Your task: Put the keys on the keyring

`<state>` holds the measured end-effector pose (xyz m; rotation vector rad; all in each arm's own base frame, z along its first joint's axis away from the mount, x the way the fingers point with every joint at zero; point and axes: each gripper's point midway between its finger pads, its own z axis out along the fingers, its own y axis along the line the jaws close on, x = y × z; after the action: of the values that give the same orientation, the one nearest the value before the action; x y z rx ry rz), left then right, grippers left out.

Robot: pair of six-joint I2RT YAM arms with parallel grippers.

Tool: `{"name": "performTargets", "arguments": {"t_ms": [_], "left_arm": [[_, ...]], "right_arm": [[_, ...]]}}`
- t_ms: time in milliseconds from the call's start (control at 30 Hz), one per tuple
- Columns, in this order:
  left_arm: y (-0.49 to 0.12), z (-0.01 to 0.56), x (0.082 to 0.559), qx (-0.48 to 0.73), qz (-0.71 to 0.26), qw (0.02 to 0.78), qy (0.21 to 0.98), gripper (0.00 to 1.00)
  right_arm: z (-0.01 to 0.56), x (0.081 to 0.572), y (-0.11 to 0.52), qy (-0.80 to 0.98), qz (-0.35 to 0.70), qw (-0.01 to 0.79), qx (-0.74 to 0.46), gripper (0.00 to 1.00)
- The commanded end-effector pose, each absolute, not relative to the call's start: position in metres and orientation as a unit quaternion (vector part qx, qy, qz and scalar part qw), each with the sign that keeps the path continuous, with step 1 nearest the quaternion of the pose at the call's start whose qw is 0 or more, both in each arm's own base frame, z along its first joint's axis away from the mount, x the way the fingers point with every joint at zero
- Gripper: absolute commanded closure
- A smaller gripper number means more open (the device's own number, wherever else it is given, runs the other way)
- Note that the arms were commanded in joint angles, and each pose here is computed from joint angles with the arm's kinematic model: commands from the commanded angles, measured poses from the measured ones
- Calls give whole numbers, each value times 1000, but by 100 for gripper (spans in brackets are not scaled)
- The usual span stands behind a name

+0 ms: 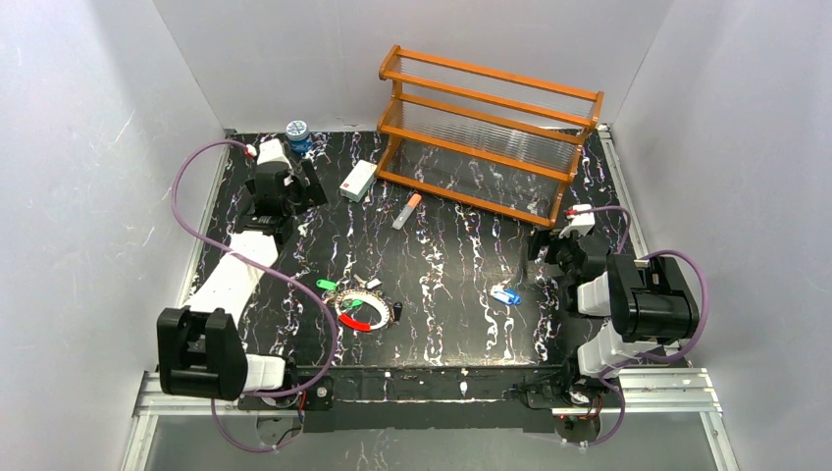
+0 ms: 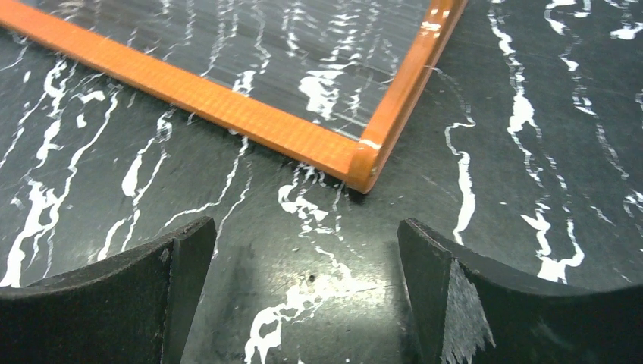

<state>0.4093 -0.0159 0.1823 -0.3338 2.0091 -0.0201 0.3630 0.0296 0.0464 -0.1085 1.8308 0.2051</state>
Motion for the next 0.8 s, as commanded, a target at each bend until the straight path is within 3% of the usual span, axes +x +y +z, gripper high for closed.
{"name": "performTargets", "arguments": {"t_ms": [0,133,300,433,533,767], "left_arm": [[-41,161,360,-153,-85,445,878,2],[-49,147,337,-175,-112,415,886,2],[-88,111,300,-174,-211,323,906,3],[-111,103,277,-181,-283,292,895,18],[-128,106,263,-197,-330,274,881,24],[-160,105,234,-165,-356,239,888,25]], "right_arm": [[68,381,8,775,51,630,5,1],[104,386,7,798,63,597,40,1],[140,371,13,811,112,560,126,1],[141,350,19,817,154,508,226,1],[144,336,45,829,215,477,196,1],[155,318,92,830,331,433,116,1]]}}
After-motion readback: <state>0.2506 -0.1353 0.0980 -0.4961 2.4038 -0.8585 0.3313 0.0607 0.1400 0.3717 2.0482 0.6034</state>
